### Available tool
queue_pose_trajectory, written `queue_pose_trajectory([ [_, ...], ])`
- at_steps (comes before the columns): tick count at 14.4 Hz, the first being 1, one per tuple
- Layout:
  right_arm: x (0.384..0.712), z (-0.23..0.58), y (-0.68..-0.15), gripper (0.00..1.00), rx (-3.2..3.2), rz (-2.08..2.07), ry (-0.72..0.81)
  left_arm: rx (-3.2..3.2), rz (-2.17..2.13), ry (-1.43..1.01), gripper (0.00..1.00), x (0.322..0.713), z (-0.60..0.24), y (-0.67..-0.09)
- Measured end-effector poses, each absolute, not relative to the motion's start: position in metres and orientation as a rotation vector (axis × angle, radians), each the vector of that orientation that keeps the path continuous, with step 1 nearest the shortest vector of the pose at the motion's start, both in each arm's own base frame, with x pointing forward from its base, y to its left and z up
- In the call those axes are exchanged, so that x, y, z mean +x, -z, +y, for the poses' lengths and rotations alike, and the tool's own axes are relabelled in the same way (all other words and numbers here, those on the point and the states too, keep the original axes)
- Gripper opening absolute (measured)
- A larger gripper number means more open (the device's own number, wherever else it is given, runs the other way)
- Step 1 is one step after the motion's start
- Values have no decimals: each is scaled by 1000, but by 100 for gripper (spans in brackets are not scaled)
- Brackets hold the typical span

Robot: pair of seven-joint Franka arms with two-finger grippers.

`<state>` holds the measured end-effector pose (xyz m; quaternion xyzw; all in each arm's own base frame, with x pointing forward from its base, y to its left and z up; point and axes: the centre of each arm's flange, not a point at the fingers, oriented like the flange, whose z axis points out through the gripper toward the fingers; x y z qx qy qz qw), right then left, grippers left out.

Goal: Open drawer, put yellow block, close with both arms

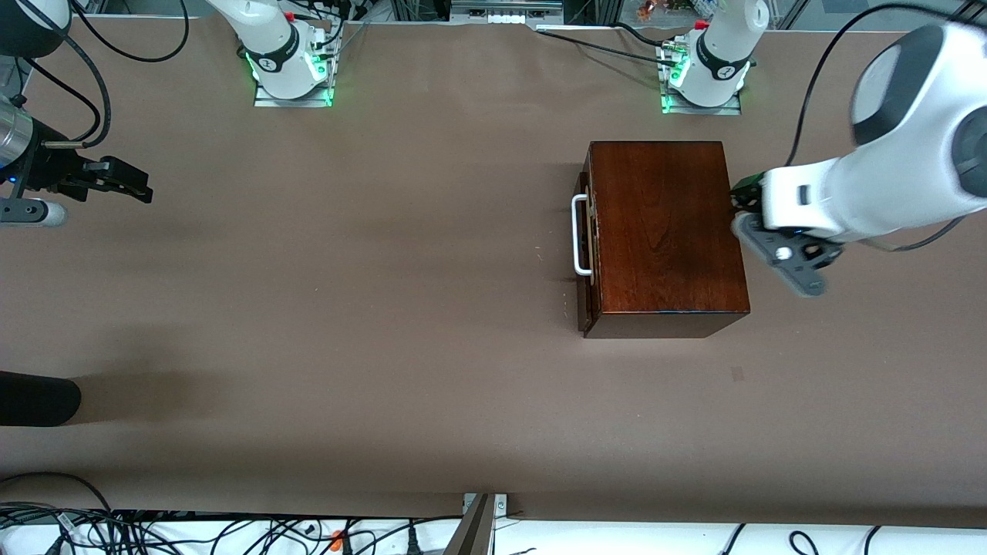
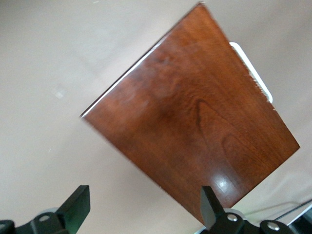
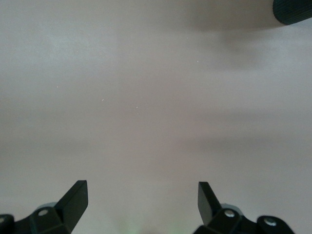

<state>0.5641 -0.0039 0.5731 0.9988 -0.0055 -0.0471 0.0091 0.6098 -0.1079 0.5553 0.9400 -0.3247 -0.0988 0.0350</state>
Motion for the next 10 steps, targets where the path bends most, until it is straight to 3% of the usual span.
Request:
queue_pose_trajectory([
  [5, 564, -5, -573, 100, 3120, -19, 147, 3128, -449, 260, 100, 588, -73, -584],
  [10, 564, -5, -573, 100, 3120, -20, 149, 3185, 6, 36, 100, 561, -55, -578],
])
